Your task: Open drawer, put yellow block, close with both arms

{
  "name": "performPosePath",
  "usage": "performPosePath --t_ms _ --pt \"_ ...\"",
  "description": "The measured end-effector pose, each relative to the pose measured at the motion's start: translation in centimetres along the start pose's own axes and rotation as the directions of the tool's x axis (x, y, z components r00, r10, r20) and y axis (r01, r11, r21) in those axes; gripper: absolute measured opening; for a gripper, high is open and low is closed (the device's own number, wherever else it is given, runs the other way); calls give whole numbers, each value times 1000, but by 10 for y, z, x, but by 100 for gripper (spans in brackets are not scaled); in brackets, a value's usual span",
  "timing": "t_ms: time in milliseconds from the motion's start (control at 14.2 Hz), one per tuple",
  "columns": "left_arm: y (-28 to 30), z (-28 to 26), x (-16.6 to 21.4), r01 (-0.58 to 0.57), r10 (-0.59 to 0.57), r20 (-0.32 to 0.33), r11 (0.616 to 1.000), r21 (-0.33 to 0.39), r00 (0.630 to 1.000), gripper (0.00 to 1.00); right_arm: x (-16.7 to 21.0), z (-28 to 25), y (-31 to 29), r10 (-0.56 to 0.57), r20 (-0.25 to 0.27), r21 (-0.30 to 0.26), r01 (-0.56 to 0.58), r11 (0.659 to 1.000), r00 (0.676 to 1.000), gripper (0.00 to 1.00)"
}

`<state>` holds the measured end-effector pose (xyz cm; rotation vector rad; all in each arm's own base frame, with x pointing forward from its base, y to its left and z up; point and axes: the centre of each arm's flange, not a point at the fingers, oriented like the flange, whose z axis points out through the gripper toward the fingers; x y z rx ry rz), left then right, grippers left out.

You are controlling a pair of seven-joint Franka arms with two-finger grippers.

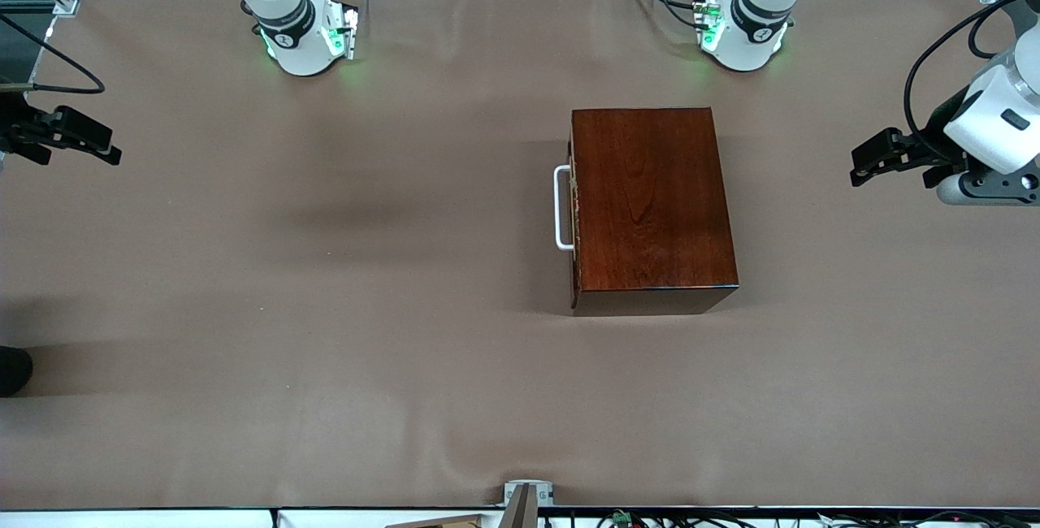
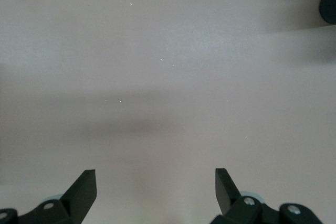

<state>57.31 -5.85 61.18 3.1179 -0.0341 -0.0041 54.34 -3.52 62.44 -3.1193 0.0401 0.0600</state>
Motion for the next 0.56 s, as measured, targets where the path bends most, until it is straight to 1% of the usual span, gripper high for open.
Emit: performPosePath --t_ms 564 --pt "-2 0 1 4 -4 -7 1000 0 1000 100 0 0 0 0 0 0 0 1000 1000 100"
